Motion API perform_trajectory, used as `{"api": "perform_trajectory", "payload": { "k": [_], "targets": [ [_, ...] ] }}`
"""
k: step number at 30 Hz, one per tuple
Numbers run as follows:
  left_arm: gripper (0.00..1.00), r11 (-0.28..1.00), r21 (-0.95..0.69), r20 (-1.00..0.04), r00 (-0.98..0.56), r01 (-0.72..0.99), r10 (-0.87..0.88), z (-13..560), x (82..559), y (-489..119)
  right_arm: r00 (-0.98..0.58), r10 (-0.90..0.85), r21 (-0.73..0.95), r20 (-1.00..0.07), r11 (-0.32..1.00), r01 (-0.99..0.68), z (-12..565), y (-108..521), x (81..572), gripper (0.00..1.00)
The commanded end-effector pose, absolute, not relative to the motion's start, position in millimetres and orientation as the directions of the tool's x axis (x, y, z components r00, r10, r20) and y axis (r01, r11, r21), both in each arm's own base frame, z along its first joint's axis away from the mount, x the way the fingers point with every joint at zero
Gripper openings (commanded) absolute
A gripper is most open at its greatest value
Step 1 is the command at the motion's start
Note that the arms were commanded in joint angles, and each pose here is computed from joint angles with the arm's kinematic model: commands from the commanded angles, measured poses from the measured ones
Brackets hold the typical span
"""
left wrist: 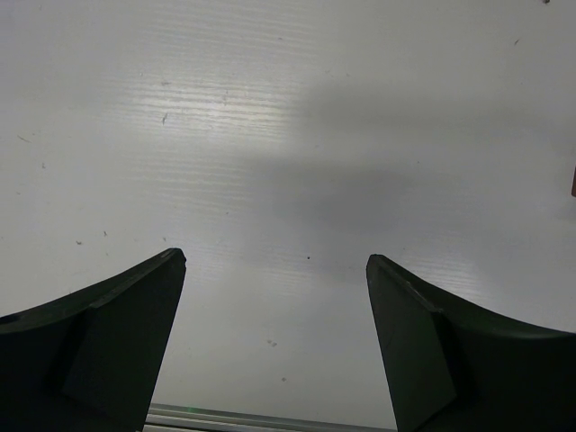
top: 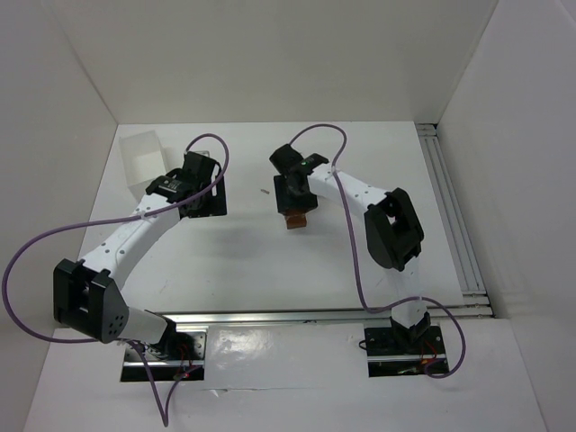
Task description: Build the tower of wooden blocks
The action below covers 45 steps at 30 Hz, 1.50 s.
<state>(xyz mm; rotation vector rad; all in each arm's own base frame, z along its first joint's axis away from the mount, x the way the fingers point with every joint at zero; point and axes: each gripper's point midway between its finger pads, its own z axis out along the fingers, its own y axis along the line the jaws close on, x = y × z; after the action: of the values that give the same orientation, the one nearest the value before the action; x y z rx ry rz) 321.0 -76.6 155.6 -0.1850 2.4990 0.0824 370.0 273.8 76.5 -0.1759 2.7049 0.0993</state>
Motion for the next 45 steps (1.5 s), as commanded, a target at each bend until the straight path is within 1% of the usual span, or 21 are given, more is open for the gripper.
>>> {"api": "perform_trajectory", "payload": {
  "k": [1, 8, 14, 38, 45],
  "targets": [
    [0.94, 0.986, 0.002, -0.631, -0.765, -0.168, -0.129, 170, 322, -75, -0.898, -0.110, 0.032, -0.426, 0.990, -0.136, 85, 280, 367, 0.60],
    [0.94, 0.986, 0.002, -0.631, -0.765, -0.168, -0.129, 170, 322, -75, -0.898, -0.099, -0.021, -0.429, 0.995, -0.100, 82, 271, 364, 0.61],
    [0.94, 0.986, 0.002, -0.631, -0.765, -0.168, -0.129, 170, 322, -75, -0.900, -0.093, -0.031, -0.426, 0.996, -0.088, 79, 268, 363, 0.61],
    [0.94, 0.987, 0.000, -0.622, -0.773, -0.163, -0.127, 167, 322, -77, -0.919, -0.135, -0.046, -0.370, 0.991, -0.127, 53, 269, 350, 0.61],
    [0.94, 0.987, 0.000, -0.622, -0.773, -0.163, -0.127, 168, 324, -78, -0.919, -0.146, -0.061, -0.366, 0.989, -0.133, 50, 267, 351, 0.67]
  ]
}}
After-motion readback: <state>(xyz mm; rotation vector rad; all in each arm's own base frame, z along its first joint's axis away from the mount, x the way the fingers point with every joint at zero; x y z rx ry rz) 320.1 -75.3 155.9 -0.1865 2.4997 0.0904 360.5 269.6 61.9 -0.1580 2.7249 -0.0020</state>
